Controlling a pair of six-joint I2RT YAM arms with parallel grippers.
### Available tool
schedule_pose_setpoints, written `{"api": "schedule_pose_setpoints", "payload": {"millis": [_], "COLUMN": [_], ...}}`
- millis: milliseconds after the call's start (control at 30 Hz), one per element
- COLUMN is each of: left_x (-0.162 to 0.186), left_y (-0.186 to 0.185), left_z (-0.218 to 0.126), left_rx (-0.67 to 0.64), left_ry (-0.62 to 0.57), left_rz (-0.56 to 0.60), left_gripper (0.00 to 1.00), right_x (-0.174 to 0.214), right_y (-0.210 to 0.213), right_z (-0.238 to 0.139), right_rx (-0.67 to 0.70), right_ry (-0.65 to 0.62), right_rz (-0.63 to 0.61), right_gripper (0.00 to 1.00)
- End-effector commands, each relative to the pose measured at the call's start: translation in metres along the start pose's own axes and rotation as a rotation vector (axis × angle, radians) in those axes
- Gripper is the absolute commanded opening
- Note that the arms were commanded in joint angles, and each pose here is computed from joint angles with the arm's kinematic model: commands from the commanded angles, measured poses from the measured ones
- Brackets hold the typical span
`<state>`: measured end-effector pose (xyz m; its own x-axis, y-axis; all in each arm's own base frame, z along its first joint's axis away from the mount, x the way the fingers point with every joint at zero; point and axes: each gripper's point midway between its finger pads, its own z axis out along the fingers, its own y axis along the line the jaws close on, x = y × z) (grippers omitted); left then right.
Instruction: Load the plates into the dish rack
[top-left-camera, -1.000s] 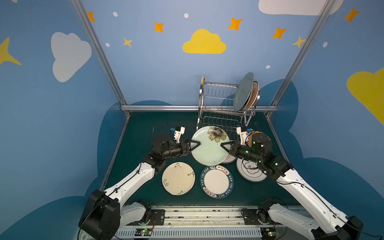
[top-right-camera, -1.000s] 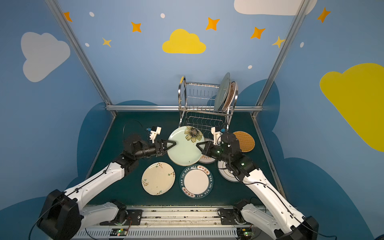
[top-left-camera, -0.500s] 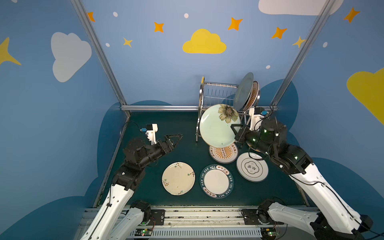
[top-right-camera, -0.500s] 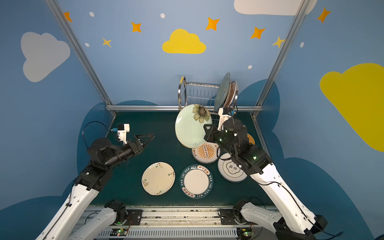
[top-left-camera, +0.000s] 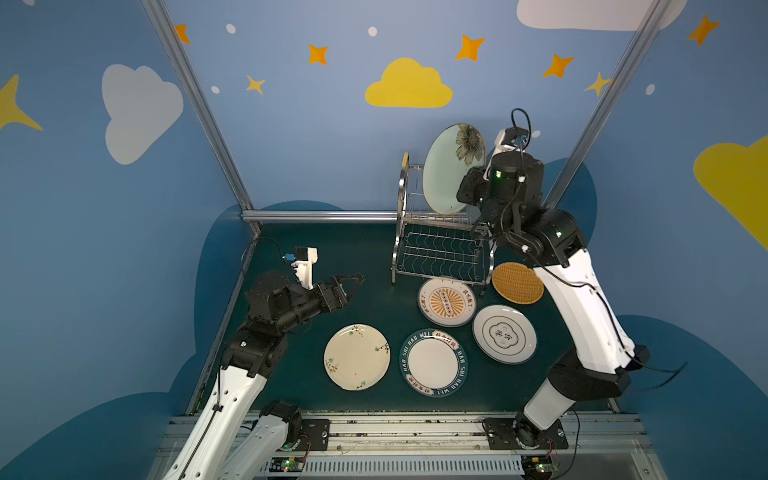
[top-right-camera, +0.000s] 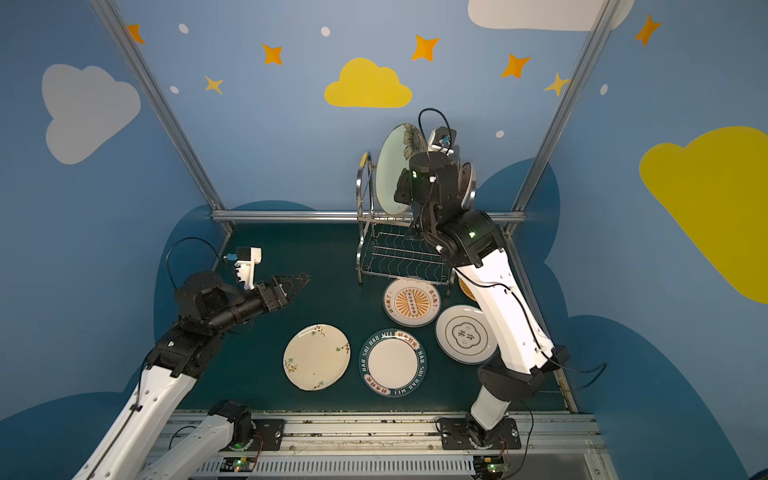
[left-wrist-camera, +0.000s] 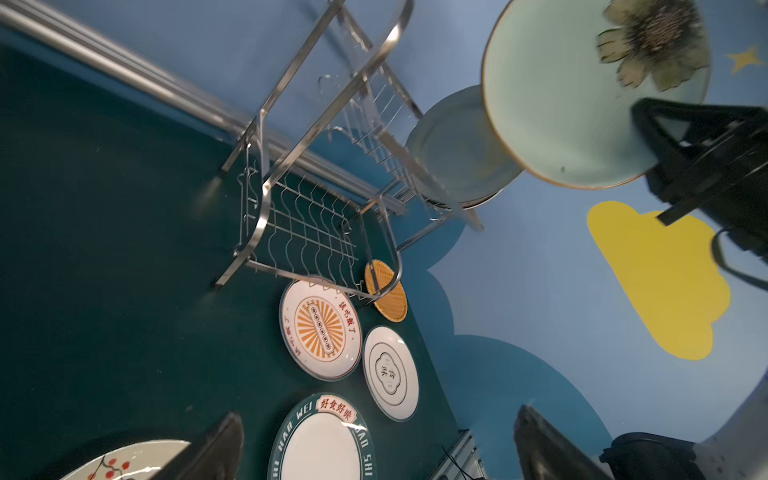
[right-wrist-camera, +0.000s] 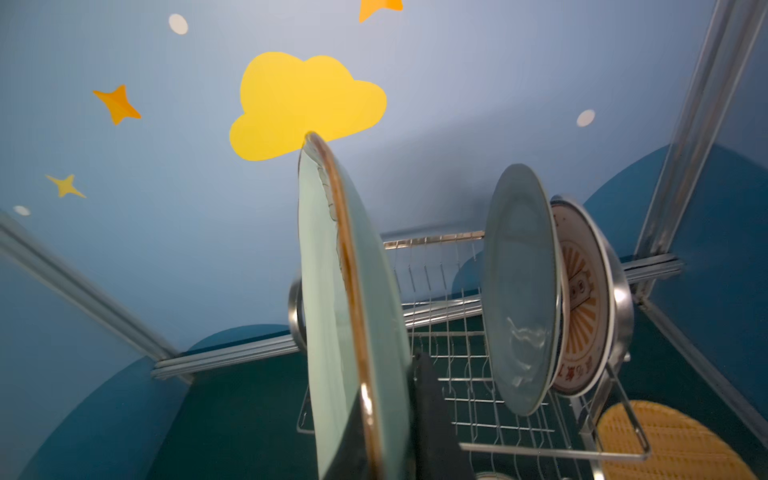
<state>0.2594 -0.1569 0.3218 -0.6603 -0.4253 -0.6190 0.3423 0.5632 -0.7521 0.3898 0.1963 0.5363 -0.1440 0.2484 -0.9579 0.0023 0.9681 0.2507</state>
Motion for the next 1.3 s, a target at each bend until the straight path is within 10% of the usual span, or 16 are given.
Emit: {"api": "schedule_pose_setpoints", "payload": {"millis": [0,1267], "left_x": [-0.005,-0.007], "left_y": [-0.042,-0.05], "left_z": [-0.016,-0.015], "left_rx": [0.161,0.272], "left_ry": [-0.017,0.009], "left_rz": [0.136,0.118], "left_gripper": [1.0,1.0], "right_x": [-0.05,-0.021], "right_y": [-0.022,-0.07], "right_z": [-0.006,0.095], "right_rx": [0.131,0.524], "right_ry": [-0.167,-0.197], "right_rz": [-0.019,-0.245], "right_gripper": [0.0,0.0]}}
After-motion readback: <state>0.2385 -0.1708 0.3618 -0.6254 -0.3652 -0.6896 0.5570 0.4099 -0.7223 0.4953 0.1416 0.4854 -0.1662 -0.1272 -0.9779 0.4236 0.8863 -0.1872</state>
